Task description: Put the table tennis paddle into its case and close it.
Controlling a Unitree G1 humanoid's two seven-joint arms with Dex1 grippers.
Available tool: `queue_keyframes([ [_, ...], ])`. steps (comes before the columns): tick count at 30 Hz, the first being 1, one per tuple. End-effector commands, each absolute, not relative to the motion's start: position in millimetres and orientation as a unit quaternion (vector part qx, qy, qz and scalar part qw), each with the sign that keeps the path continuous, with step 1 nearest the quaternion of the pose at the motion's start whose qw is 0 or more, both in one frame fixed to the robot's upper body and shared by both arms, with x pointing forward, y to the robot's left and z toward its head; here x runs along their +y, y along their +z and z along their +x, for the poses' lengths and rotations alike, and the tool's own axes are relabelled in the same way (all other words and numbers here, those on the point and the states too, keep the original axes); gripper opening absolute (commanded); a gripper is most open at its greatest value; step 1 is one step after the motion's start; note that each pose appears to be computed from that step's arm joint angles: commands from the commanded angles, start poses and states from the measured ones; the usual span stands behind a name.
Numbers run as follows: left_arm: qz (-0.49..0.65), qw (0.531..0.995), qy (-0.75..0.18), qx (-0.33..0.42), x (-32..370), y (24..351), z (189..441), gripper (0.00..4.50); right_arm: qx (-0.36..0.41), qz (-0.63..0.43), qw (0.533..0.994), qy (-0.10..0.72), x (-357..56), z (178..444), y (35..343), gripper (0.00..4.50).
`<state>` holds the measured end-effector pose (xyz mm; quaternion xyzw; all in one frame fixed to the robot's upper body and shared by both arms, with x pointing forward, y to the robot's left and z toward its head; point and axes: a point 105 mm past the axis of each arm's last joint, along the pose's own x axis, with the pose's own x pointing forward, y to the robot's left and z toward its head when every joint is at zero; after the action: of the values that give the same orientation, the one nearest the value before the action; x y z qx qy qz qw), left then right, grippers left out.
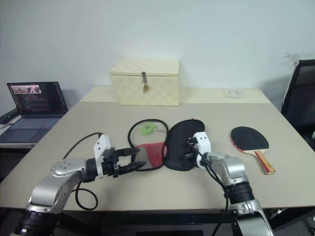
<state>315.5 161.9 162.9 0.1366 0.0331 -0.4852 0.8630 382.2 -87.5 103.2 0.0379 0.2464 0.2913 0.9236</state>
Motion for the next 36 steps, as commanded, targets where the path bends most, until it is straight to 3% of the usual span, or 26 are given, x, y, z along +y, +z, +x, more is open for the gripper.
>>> queue_keyframes([
  [1, 0.152, 0.855, -0.496, 0.01, 158.2, 175.2, 315.4, 3.25, 0.226, 0.036, 0.93, 0.289, -100.3, 380.5, 117.8, 0.01],
  [13, 0.16, 0.846, -0.509, 0.005, 153.8, 175.7, 323.0, 3.25, 0.219, 0.02, 0.941, 0.257, -133.1, 389.2, 129.4, 0.01],
  [21, 0.147, 0.844, -0.515, -0.005, 154.9, 181.9, 323.1, 3.25, 0.223, 0.026, 0.937, 0.267, -130.8, 390.5, 131.7, 0.01],
  [25, 0.141, 0.844, -0.517, -0.014, 155.3, 187.7, 323.9, 3.25, 0.217, 0.026, 0.938, 0.269, -134.2, 390.4, 136.7, 0.98],
  [29, 0.142, 0.843, -0.518, -0.017, 154.1, 189.1, 324.5, 3.25, 0.205, 0.014, 0.94, 0.271, -144.4, 387.7, 147.4, 2.44],
  [34, 0.145, 0.84, -0.522, -0.02, 151.8, 190.3, 324.6, 3.25, 0.161, -0.025, 0.931, 0.326, -168.3, 365.9, 185.6, 4.18],
  [35, 0.146, 0.837, -0.526, -0.021, 149.9, 191.0, 324.5, 3.25, 0.161, -0.036, 0.942, 0.292, -187.0, 370.1, 187.6, 4.47],
  [36, 0.147, 0.835, -0.53, -0.022, 148.0, 191.6, 324.3, 3.25, 0.162, -0.042, 0.952, 0.256, -205.5, 374.3, 187.9, 4.47],
])
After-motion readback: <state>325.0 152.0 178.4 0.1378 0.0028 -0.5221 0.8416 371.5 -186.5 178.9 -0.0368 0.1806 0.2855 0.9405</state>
